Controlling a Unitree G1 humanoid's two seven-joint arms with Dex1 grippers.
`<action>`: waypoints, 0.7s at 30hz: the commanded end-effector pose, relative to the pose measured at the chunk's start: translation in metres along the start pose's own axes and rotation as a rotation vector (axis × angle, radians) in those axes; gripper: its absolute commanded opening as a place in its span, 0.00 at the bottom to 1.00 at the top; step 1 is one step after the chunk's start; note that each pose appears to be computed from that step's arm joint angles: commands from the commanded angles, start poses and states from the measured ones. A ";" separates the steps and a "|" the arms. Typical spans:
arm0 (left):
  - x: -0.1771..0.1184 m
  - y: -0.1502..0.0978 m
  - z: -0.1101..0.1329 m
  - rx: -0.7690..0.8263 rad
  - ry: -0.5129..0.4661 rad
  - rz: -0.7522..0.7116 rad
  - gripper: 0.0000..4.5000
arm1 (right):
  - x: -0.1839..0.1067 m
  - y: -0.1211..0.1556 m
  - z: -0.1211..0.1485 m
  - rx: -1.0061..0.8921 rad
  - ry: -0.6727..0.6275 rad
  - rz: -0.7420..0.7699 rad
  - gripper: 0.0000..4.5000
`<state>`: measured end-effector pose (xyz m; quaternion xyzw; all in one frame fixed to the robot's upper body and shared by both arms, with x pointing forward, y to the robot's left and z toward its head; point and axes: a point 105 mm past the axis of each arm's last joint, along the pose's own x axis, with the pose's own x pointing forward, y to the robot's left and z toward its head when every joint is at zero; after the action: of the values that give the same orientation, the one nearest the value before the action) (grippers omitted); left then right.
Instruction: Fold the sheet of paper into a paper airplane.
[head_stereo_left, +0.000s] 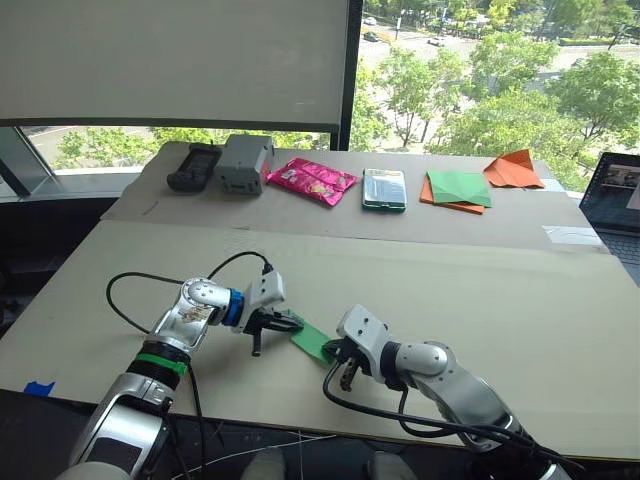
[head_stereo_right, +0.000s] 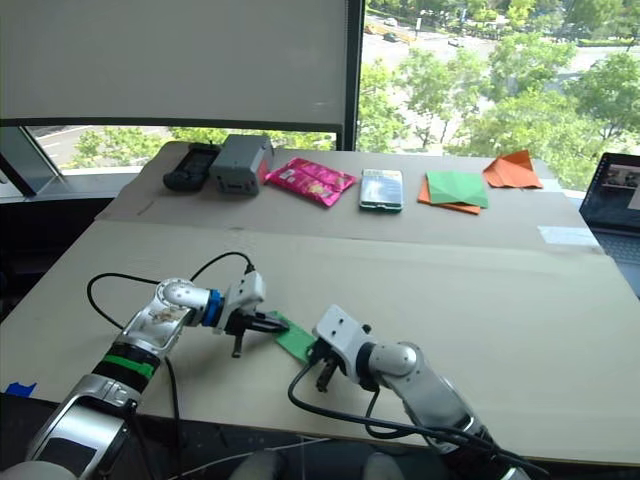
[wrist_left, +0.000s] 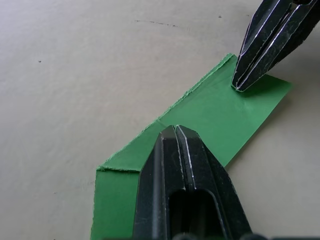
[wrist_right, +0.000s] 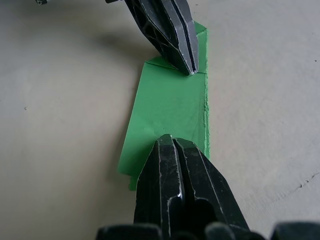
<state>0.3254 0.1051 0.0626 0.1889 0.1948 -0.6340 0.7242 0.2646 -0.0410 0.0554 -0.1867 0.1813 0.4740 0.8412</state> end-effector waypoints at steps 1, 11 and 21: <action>0.007 0.000 -0.001 0.014 0.021 -0.015 0.00 | 0.004 0.005 -0.027 0.046 0.105 0.014 0.00; 0.009 0.000 -0.016 0.024 0.077 -0.024 0.00 | 0.004 0.002 -0.025 0.042 0.106 -0.002 0.00; -0.009 0.009 -0.033 0.005 0.122 0.027 0.00 | 0.003 0.001 -0.022 0.040 0.104 -0.009 0.00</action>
<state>0.3346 0.1071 0.0593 0.2192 0.1785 -0.6374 0.7168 0.2655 -0.0378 0.0558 -0.1909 0.1821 0.4721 0.8411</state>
